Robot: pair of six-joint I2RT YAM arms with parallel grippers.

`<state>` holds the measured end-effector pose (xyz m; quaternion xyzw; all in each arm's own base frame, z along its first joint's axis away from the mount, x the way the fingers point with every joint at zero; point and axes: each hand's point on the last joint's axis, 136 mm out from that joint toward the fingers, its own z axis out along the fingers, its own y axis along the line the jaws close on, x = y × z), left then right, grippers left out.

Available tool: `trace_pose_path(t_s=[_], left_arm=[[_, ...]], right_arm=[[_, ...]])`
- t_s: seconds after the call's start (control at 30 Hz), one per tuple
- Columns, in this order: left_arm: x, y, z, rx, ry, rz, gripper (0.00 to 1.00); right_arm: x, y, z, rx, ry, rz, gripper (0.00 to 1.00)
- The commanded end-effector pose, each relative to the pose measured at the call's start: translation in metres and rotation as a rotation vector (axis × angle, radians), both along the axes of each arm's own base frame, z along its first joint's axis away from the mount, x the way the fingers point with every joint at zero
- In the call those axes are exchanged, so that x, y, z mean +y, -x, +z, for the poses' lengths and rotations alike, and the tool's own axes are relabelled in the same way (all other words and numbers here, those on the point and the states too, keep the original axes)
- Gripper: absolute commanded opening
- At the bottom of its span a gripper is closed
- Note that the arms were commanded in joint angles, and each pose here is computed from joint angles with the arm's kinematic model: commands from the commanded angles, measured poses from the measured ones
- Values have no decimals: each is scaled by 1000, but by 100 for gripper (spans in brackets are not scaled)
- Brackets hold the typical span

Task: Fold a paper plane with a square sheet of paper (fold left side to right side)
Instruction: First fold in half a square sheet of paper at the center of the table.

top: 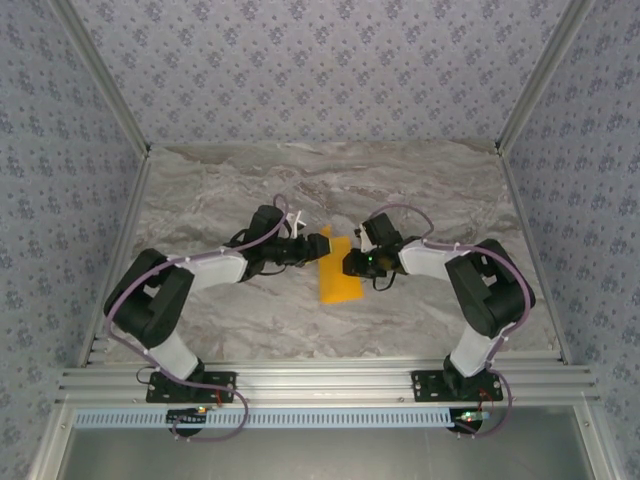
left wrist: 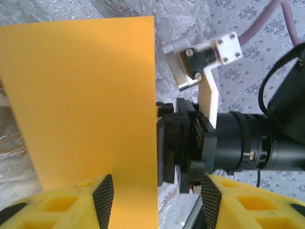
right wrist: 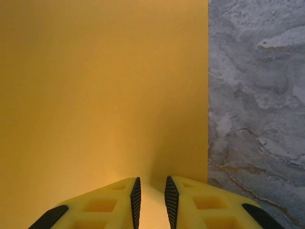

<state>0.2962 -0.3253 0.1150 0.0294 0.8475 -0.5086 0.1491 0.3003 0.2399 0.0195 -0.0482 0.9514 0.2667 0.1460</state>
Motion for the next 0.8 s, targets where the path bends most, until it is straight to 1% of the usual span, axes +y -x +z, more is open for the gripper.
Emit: trace_pose_path(t_s=[0.0, 0.23, 0.37, 0.47, 0.57, 0.77], left_arm=[[-11, -10, 3, -11, 31, 5, 54], [-13, -18, -7, 1, 20, 33, 48], [-12, -20, -12, 7, 9, 43, 42], [-12, -22, -16, 10, 2, 52, 34], [-12, -23, -18, 15, 0, 56, 27], [-11, -23, -20, 18, -6, 61, 22]], right_arm=[[-16, 30, -26, 108, 56, -22, 28], [-21, 13, 35, -38, -104, -74, 31], [-17, 14, 64, -87, -248, -83, 45], [-5, 14, 79, -90, -368, -85, 53], [6, 14, 87, -88, -439, -77, 55], [18, 12, 85, -68, -450, -58, 54]])
